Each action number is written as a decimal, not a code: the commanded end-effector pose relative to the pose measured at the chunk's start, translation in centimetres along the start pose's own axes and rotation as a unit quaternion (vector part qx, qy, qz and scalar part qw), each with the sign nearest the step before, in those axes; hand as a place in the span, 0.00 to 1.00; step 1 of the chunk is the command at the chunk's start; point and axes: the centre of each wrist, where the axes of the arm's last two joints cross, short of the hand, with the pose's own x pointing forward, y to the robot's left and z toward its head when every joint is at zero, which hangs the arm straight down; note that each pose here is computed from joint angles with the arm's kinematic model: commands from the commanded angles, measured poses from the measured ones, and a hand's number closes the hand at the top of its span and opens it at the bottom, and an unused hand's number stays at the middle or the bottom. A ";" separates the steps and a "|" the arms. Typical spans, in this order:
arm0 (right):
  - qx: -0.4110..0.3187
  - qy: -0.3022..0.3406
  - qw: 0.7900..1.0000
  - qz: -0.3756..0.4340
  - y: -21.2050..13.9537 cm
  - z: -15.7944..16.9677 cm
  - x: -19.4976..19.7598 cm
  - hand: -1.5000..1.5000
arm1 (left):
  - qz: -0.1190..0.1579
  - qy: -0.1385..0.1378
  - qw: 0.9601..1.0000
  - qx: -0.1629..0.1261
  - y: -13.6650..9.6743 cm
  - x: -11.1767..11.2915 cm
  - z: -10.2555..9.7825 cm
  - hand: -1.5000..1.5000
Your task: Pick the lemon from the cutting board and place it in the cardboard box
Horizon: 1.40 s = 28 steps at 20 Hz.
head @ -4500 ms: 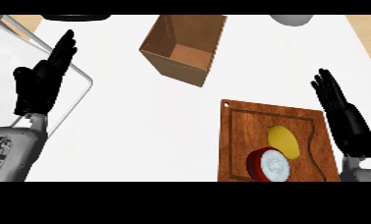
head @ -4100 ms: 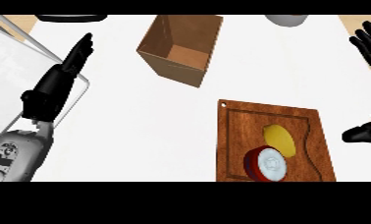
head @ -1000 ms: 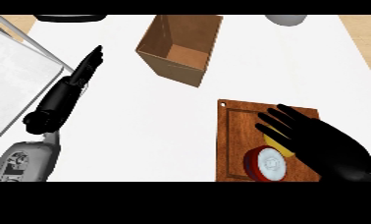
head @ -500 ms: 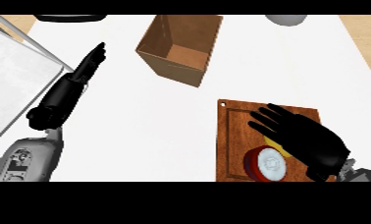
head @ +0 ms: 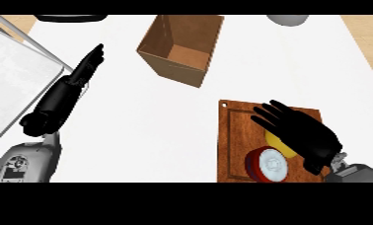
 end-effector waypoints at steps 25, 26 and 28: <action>-0.137 -0.170 0.974 -0.058 -5.0 -11.2 15.2 1.00 | 0.013 -0.022 0.999 -0.048 -2.5 -0.1 -1.6 0.50; -0.158 -0.171 0.971 -0.060 -5.6 -11.2 16.0 1.00 | 0.007 -0.026 0.999 -0.040 -1.5 0.1 -1.8 0.50; -0.195 -0.169 0.964 -0.065 -7.8 -11.5 16.8 1.00 | 0.012 -0.028 0.998 -0.056 -2.4 0.1 -1.9 0.50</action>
